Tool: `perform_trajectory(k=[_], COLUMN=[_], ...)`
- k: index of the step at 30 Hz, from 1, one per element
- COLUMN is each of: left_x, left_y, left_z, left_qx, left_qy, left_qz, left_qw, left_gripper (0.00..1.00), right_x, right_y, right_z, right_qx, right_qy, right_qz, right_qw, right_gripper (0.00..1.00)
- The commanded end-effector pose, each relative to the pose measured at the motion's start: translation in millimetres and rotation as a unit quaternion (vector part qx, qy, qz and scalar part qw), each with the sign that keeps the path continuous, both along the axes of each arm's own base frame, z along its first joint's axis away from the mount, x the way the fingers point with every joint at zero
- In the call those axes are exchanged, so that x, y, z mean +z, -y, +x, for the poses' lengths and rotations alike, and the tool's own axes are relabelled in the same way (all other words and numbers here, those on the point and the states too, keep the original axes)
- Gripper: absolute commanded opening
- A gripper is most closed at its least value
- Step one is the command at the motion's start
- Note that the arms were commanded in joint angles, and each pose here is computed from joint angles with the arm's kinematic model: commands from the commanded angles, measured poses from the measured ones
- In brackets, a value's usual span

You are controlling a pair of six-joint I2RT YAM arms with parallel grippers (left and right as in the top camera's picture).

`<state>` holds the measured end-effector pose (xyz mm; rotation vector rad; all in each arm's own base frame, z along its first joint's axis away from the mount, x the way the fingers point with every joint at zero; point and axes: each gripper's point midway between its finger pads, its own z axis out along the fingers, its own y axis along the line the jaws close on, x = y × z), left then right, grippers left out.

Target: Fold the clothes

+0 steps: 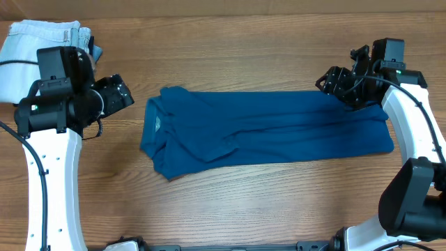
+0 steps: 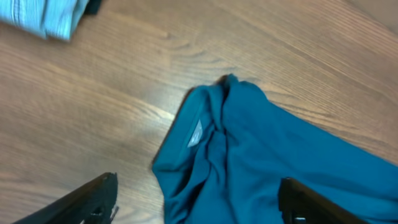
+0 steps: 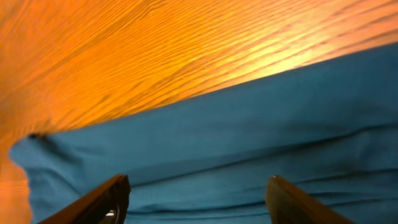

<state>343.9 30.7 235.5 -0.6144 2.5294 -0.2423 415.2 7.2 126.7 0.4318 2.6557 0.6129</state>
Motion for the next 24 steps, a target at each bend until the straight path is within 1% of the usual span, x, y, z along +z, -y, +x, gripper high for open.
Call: perform_trajectory(k=[1, 4, 5, 7, 11, 12, 14, 17, 19, 24], left_x=[-23, -23, -15, -4, 20, 24, 28, 27, 27, 27], left_y=[7, 17, 26, 37, 53, 55, 57, 57, 59, 58], left_z=[-6, -1, 6, 13, 23, 24, 25, 24, 24, 24], left_qx=[0.011, -0.024, -0.061, -0.099, -0.154, -0.161, -0.169, -0.178, -0.187, -0.187], left_qy=[-0.025, -0.012, 0.013, 0.044, 0.094, 0.101, 0.107, 0.108, 0.110, 0.110], left_qz=[-0.041, -0.052, -0.063, -0.077, -0.094, -0.096, -0.099, -0.092, -0.086, -0.084], left_qw=[0.999, 0.998, 0.996, 0.991, 0.979, 0.977, 0.975, 0.974, 0.972, 0.973], left_gripper=[0.87, 0.81, 0.79, 0.79, 0.84, 0.86, 0.88, 0.90, 0.90, 0.97], right_x=[9, 6, 4, 3, 2, 2, 4, 5, 4, -3], right_y=[-7, 5, 21, 39, 82, 93, 115, 150, 166, 202], right_z=[-1, -8, -12, -17, -33, -37, -46, -63, -74, -95], right_qx=[0.010, -0.021, -0.060, -0.097, -0.165, -0.181, -0.212, -0.263, -0.284, -0.328], right_qy=[0.004, -0.020, -0.037, -0.050, -0.070, -0.072, -0.071, -0.071, -0.074, -0.066], right_qz=[0.018, 0.028, 0.040, 0.050, 0.081, 0.088, 0.106, 0.131, 0.133, 0.131], right_qw=[1.000, 0.999, 0.997, 0.993, 0.980, 0.977, 0.969, 0.953, 0.946, 0.933], right_gripper=[0.80, 0.79, 0.78, 0.78, 0.79, 0.82, 0.88, 0.89, 0.90, 0.94])
